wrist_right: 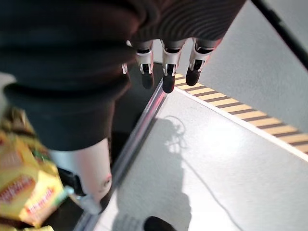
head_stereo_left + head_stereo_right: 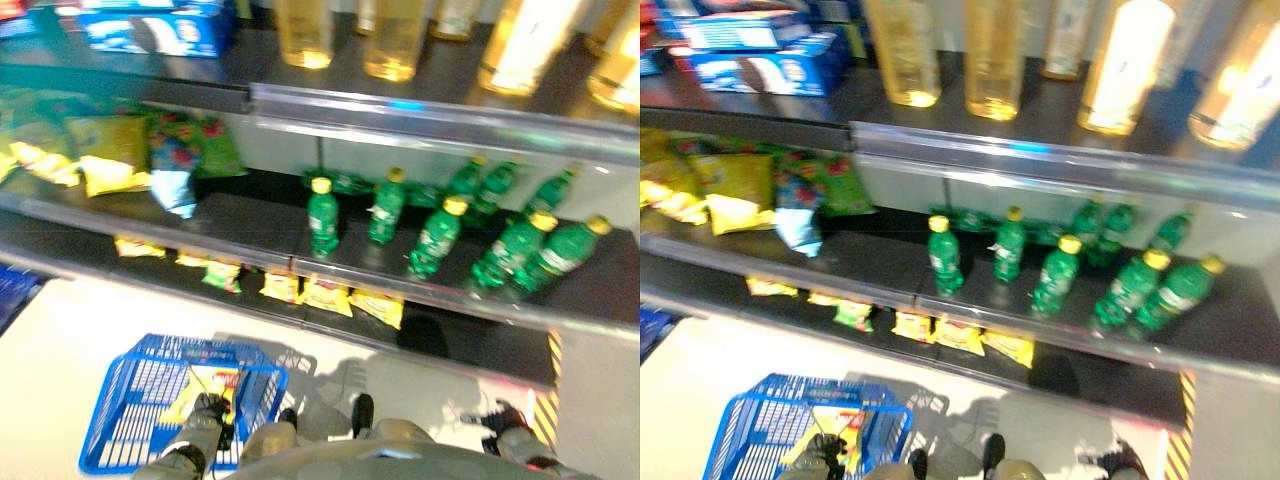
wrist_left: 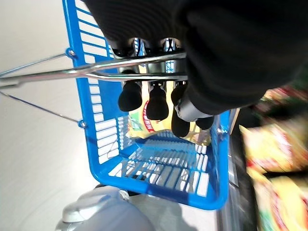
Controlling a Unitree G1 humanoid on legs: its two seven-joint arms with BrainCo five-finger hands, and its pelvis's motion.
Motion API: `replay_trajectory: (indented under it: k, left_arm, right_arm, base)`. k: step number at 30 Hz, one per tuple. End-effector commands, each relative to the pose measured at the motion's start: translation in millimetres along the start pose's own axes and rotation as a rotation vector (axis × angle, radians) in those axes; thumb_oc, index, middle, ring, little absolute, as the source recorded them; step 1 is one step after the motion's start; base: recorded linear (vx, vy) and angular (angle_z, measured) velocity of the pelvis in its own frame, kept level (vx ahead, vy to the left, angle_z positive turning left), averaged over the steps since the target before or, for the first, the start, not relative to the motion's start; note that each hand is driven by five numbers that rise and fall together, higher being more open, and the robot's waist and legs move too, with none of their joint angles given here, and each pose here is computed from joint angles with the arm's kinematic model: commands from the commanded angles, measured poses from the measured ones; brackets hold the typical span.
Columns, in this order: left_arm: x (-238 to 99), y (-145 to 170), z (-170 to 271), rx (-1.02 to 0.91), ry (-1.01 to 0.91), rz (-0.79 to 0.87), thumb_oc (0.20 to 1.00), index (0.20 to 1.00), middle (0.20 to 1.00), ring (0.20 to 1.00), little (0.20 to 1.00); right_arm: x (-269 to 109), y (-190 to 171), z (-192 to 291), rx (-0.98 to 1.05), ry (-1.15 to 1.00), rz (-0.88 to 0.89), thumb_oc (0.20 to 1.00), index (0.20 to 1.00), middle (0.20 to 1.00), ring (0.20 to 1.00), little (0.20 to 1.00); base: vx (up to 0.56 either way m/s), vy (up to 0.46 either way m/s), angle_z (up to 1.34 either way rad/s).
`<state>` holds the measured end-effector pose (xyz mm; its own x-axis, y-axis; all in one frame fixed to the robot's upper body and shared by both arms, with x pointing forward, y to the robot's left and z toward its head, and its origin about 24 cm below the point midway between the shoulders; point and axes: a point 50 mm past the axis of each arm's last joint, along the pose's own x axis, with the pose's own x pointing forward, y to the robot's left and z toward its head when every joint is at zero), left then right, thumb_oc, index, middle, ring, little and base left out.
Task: Pick up the snacks into the basket
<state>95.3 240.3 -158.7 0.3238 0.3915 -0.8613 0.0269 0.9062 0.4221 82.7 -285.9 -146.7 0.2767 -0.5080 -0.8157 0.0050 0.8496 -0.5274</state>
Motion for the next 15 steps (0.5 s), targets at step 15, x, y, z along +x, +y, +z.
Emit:
replay_trajectory:
  k: [15]
  left_arm:
    - [3, 16, -2, -0.021, 0.012, 0.035, 0.200, 0.200, 0.200, 0.200, 0.200]
  right_arm:
    - [0, 6, 48, 0.078, -0.123, 0.047, 1.000, 1.000, 1.000, 1.000, 1.000]
  base:
    - [0.01, 0.173, -0.12]
